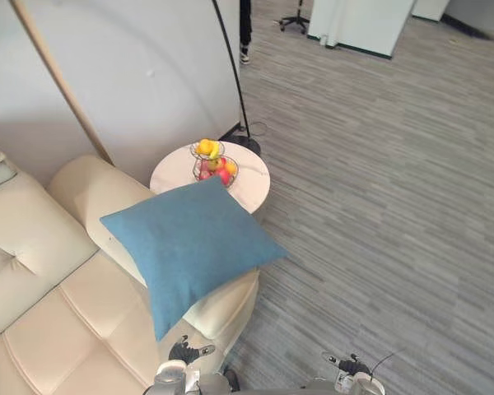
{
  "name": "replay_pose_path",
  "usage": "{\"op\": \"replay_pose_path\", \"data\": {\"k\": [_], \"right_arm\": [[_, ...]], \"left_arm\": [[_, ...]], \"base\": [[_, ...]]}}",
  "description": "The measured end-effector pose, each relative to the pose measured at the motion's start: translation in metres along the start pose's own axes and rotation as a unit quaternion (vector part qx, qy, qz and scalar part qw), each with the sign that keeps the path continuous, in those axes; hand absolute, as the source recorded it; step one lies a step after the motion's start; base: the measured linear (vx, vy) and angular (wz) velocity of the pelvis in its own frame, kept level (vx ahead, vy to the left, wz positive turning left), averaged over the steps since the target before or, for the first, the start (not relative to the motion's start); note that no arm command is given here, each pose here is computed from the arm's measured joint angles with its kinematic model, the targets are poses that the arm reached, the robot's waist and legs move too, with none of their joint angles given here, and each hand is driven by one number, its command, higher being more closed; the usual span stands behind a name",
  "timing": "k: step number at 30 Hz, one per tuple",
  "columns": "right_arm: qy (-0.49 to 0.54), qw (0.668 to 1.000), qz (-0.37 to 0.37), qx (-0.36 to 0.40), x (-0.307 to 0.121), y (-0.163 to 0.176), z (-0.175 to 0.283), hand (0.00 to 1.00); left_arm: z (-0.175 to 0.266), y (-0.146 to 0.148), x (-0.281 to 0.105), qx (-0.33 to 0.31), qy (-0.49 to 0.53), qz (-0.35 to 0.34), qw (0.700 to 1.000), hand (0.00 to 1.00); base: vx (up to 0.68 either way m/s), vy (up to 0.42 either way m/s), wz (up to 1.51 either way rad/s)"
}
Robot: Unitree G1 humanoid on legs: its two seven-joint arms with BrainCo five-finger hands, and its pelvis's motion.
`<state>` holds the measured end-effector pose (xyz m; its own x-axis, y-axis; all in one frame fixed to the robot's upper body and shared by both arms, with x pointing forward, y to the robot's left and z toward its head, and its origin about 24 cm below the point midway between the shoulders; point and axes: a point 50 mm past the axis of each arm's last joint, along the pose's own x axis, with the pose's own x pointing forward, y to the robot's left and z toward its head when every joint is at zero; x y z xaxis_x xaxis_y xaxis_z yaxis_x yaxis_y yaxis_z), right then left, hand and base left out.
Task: Pick up cushions and gather them together orderly.
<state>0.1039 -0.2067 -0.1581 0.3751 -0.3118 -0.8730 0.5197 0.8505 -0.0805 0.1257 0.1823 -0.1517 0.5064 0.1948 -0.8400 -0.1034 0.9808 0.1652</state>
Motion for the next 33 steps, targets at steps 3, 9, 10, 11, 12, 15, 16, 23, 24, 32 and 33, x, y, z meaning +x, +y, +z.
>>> {"op": "replay_pose_path", "data": {"k": [3,9,10,11,12,15,16,23,24,32,33], "right_arm": [[0.007,1.000,0.000,-0.002,-0.001,0.000,-0.006,0.00],[0.012,1.000,-0.014,-0.002,-0.002,-0.013,-0.010,0.00],[0.012,1.000,-0.014,-0.002,-0.002,-0.013,-0.010,0.00],[0.014,1.000,-0.013,-0.001,-0.002,-0.012,-0.011,0.00],[0.012,1.000,-0.010,0.000,-0.002,-0.009,-0.009,0.00],[-0.001,1.000,-0.002,0.007,-0.001,-0.003,-0.002,0.00],[-0.004,1.000,0.000,0.012,-0.002,-0.001,-0.002,0.00],[-0.027,0.999,-0.027,0.030,0.003,-0.021,0.019,0.00],[-0.035,0.998,-0.033,0.032,0.004,-0.026,0.026,0.00],[-0.226,0.970,-0.090,-0.007,-0.009,-0.080,0.150,0.00],[-0.249,0.965,-0.086,-0.009,-0.013,-0.077,0.164,0.00]], "left_arm": [[-0.002,0.004,0.000,-0.017,0.003,0.010,1.000,0.00],[-0.004,-0.009,-0.002,-0.044,0.007,0.000,0.999,0.00],[-0.002,-0.010,-0.002,-0.046,0.003,-0.001,0.999,0.00],[0.001,-0.011,-0.002,-0.047,-0.003,-0.002,0.999,0.00],[0.001,-0.010,-0.002,-0.047,-0.004,-0.002,0.999,0.00],[0.003,-0.009,-0.002,-0.044,-0.006,-0.001,0.999,0.00],[0.006,-0.009,-0.001,-0.040,-0.009,-0.003,0.999,0.00],[0.014,0.015,0.001,-0.020,-0.023,0.020,0.999,0.00],[0.017,0.020,0.001,-0.023,-0.029,0.026,0.999,0.00],[0.075,0.100,-0.011,-0.056,-0.157,0.125,0.978,0.00],[0.081,0.104,-0.013,-0.067,-0.171,0.132,0.974,0.00]], "base": [[0.17,-0.243,1.06],[0.13,-0.273,1.13],[0.08,-0.160,1.00],[0.06,-0.111,0.78],[0.04,-0.082,0.64],[-0.01,-0.012,0.44],[-0.05,0.032,0.41],[-0.04,0.024,0.12],[0.00,0.000,0.00],[0.04,0.029,-0.06],[0.07,0.018,-0.09]]}}
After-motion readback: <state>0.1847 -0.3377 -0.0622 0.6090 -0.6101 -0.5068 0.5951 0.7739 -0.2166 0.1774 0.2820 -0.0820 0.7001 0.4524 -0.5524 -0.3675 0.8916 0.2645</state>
